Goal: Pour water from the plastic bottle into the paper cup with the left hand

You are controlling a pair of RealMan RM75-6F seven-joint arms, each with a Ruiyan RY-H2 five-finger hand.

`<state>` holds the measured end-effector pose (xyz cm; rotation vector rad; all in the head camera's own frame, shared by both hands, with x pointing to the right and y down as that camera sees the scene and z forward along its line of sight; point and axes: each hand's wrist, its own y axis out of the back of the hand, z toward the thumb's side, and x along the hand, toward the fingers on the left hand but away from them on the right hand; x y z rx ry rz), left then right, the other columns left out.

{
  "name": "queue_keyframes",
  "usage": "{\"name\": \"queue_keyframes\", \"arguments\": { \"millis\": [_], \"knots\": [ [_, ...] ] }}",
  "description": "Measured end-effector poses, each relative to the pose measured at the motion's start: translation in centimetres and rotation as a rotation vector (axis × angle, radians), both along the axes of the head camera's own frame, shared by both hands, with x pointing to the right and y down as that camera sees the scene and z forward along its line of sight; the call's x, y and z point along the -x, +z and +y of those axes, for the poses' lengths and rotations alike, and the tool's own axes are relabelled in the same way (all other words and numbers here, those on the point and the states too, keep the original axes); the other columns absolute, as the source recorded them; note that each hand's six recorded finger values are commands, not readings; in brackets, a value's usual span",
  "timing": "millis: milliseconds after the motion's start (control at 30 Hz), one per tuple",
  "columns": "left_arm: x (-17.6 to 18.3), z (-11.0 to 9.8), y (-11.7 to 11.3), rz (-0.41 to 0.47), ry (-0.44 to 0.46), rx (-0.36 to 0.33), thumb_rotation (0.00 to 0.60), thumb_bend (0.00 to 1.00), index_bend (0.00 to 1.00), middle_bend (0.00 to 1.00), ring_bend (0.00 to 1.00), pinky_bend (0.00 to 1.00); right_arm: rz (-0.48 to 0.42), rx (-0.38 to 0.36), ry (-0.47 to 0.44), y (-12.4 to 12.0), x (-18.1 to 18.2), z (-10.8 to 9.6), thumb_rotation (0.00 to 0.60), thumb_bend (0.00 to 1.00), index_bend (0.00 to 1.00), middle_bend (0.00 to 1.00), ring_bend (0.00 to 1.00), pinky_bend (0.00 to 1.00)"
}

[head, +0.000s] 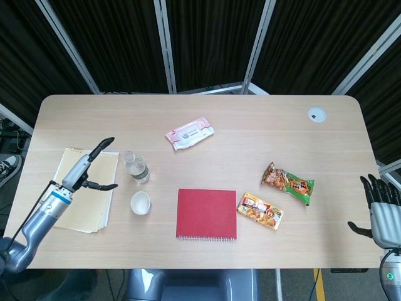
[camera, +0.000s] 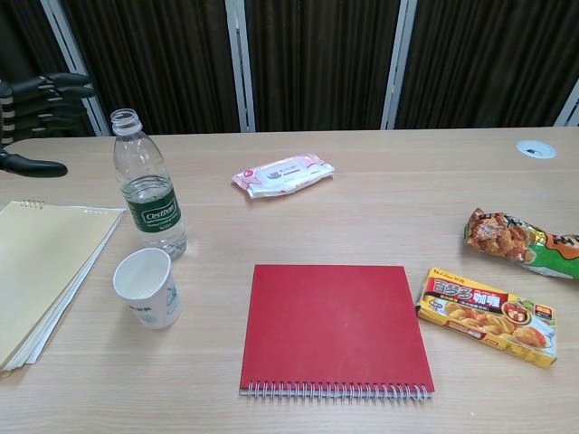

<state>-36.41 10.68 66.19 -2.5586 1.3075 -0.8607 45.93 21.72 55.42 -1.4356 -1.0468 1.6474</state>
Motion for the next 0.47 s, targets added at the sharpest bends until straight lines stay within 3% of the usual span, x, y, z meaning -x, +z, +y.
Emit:
{"name": "queue_keyframes", "arguments": {
  "millis": [133,333,467],
  "knots": [
    [1.6,1.2,-2.3,-0.143,0.021,-0.118,0.6,0.0,0.0,0.0,0.0,0.0,-0.027,-0.03,-0.015,-0.8,0.4,-0.1,0.6,0.0,0.0,0.0,0.0,0.0],
    [4.2,4.4,-6.2,-0.49,0.04,-0.298,0.6,0.0,0.0,0.0,0.0,0.0,-0.06,-0.067,-0.036,-1.8,0.7,-0.3,0.6,0.0,0.0,0.0,0.0,0.0],
    [5.8,6.7,-8.2,-0.709,0.026,-0.335,0.6,0.0,0.0,0.0,0.0,0.0,-0.047,-0.093,-0.053,-2.3,0.7,-0.5,0.6,0.0,0.0,0.0,0.0,0.0]
  ]
}}
